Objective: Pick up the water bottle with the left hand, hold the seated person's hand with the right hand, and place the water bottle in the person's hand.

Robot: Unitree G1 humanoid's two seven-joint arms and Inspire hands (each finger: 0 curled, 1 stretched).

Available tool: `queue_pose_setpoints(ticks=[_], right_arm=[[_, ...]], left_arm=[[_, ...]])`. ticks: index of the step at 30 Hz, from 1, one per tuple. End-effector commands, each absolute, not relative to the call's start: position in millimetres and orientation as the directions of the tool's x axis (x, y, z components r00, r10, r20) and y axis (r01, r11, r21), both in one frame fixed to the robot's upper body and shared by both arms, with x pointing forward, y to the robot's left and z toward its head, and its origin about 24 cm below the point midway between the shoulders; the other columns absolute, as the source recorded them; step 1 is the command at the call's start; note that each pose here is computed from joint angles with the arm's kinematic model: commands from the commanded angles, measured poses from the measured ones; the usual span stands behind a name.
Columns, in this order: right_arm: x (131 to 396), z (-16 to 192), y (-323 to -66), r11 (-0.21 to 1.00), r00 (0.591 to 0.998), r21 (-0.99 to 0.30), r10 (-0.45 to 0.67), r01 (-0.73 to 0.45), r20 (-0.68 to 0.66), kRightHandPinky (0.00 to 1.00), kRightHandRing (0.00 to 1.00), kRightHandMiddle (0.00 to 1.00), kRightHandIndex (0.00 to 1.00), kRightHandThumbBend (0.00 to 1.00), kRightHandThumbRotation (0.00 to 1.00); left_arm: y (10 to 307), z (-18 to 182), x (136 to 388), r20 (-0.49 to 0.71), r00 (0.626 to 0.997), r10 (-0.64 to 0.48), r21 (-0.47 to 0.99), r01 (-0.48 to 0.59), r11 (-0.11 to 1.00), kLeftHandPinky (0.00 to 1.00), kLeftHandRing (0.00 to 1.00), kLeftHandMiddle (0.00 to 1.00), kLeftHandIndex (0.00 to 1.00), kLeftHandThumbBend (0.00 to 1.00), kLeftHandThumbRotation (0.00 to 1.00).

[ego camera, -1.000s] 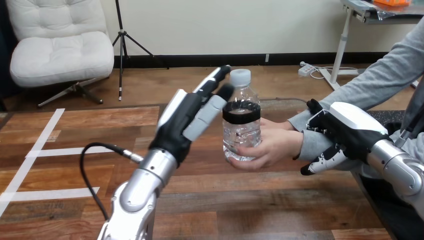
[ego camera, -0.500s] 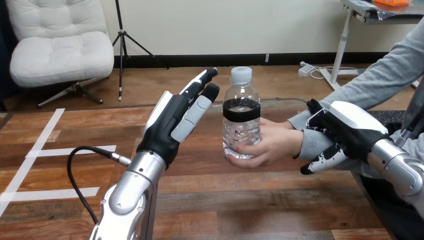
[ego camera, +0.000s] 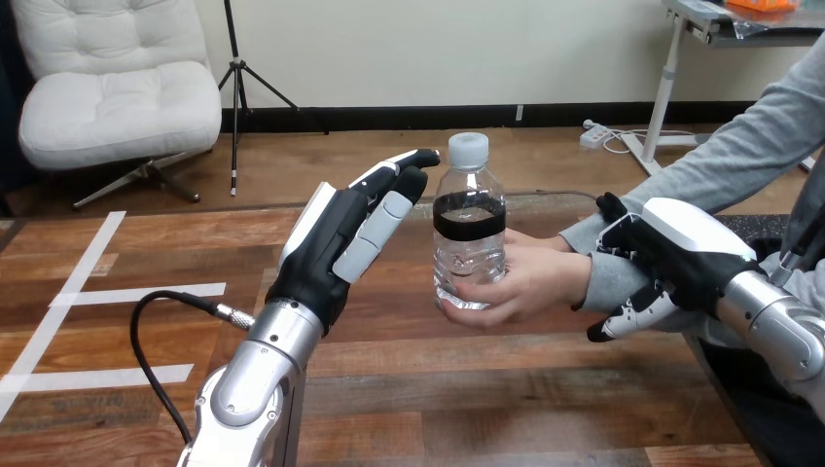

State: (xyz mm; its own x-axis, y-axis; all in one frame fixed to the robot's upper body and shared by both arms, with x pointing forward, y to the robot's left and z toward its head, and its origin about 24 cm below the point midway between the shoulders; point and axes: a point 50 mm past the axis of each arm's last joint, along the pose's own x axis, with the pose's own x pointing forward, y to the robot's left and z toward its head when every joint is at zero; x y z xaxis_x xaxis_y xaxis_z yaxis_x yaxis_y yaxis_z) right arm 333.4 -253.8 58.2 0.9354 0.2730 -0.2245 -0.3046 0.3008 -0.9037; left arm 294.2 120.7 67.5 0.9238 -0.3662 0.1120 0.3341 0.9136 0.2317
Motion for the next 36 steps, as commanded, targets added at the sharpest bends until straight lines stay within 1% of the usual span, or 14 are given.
queue_pose_setpoints(ticks=[1, 4, 5, 14, 19, 23, 36], right_arm=[[342.4, 79.6, -244.4, 0.264, 0.933, -0.932, 0.325, -0.247, -0.155, 0.39, 0.45, 0.52, 0.52, 0.91, 0.02], [342.4, 79.6, -244.3, 0.251, 0.931, -0.936, 0.328, -0.247, -0.158, 0.42, 0.5, 0.56, 0.57, 0.93, 0.06], [342.5, 79.5, -244.4, 0.248, 0.931, -0.936, 0.327, -0.249, -0.161, 0.45, 0.53, 0.59, 0.6, 0.94, 0.09], [342.4, 79.0, -244.2, 0.238, 0.932, -0.938, 0.321, -0.252, -0.168, 0.51, 0.64, 0.67, 0.7, 0.98, 0.17], [342.0, 78.6, -244.1, 0.245, 0.931, -0.936, 0.325, -0.253, -0.167, 0.53, 0.65, 0.69, 0.71, 0.98, 0.17], [341.5, 78.2, -244.2, 0.259, 0.93, -0.932, 0.33, -0.254, -0.162, 0.54, 0.64, 0.69, 0.73, 0.99, 0.18], [341.0, 77.3, -245.2, 0.27, 0.93, -0.927, 0.327, -0.262, -0.167, 0.57, 0.66, 0.7, 0.73, 0.99, 0.21]], left_arm=[[119.5, 88.6, 298.1, 0.197, 0.91, -0.366, 0.238, 0.318, 0.918, 1.0, 0.96, 0.92, 0.84, 0.85, 1.0], [119.8, 88.4, 297.9, 0.192, 0.913, -0.361, 0.232, 0.315, 0.92, 1.0, 0.96, 0.92, 0.84, 0.84, 1.0], [119.9, 88.4, 297.9, 0.191, 0.913, -0.36, 0.23, 0.315, 0.921, 1.0, 0.96, 0.93, 0.85, 0.84, 1.0], [121.1, 87.5, 298.0, 0.19, 0.913, -0.36, 0.203, 0.322, 0.925, 1.0, 0.96, 0.92, 0.85, 0.8, 1.0], [122.1, 86.9, 298.2, 0.185, 0.912, -0.365, 0.194, 0.331, 0.924, 1.0, 0.97, 0.92, 0.85, 0.79, 1.0], [122.9, 86.5, 297.8, 0.181, 0.911, -0.371, 0.191, 0.337, 0.922, 1.0, 0.96, 0.92, 0.85, 0.78, 1.0], [125.0, 85.2, 297.4, 0.177, 0.911, -0.372, 0.194, 0.338, 0.921, 1.0, 0.94, 0.91, 0.84, 0.79, 1.0]])
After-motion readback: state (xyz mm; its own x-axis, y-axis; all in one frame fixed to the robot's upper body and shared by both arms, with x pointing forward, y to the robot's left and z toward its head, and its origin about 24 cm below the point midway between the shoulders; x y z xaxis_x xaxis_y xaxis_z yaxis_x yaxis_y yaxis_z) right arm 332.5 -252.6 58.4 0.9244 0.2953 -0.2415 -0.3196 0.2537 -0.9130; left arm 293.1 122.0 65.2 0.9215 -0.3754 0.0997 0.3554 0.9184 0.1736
